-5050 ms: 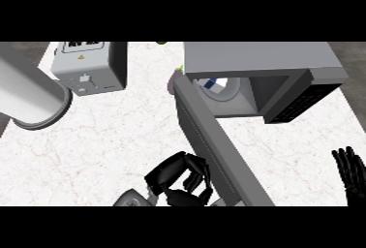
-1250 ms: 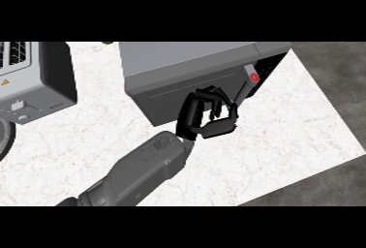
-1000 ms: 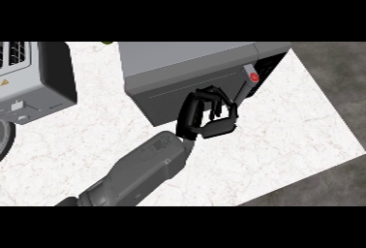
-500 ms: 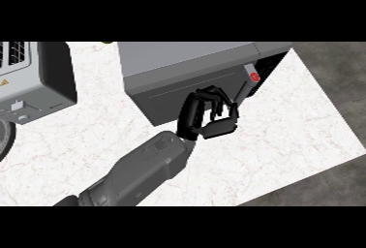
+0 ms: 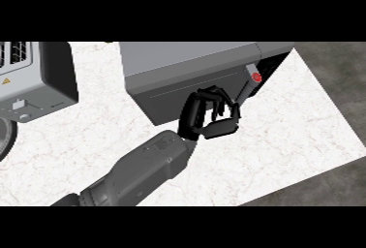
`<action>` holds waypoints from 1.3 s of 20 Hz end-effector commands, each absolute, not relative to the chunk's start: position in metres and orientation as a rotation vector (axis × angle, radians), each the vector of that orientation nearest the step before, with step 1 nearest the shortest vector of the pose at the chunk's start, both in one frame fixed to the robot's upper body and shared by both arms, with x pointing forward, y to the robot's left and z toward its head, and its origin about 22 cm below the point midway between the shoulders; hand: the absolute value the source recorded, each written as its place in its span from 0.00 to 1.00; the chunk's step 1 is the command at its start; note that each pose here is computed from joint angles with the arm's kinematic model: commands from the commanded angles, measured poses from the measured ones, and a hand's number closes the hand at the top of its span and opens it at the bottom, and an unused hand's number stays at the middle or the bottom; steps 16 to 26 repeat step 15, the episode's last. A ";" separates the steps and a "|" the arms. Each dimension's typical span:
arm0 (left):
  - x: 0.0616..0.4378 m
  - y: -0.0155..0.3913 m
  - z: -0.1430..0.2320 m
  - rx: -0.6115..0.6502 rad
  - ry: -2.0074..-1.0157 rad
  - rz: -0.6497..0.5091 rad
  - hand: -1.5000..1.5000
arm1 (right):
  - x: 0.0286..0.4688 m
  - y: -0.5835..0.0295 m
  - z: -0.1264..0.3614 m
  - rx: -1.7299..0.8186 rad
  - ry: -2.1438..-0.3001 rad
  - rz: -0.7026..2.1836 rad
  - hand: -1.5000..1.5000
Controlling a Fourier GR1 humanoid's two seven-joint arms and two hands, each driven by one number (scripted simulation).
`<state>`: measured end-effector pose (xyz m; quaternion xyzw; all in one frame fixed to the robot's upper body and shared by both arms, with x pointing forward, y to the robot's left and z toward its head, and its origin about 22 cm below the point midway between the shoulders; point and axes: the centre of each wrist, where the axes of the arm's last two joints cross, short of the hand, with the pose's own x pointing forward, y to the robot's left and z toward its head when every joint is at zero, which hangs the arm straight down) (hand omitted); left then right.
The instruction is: Pick up the milk, place it into the microwave and close the microwave
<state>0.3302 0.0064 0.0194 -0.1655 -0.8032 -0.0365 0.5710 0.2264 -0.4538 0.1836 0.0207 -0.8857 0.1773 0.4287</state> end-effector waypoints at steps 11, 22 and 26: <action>0.354 0.004 0.040 -0.362 -1.898 -0.071 1.00 | 0.237 -0.475 0.192 0.099 -2.219 0.414 0.00; 0.356 0.006 0.037 -0.354 -1.891 -0.071 1.00 | 0.237 -0.481 0.199 0.095 -2.220 0.425 0.00; 0.356 0.006 0.037 -0.354 -1.891 -0.071 1.00 | 0.237 -0.481 0.199 0.095 -2.220 0.425 0.00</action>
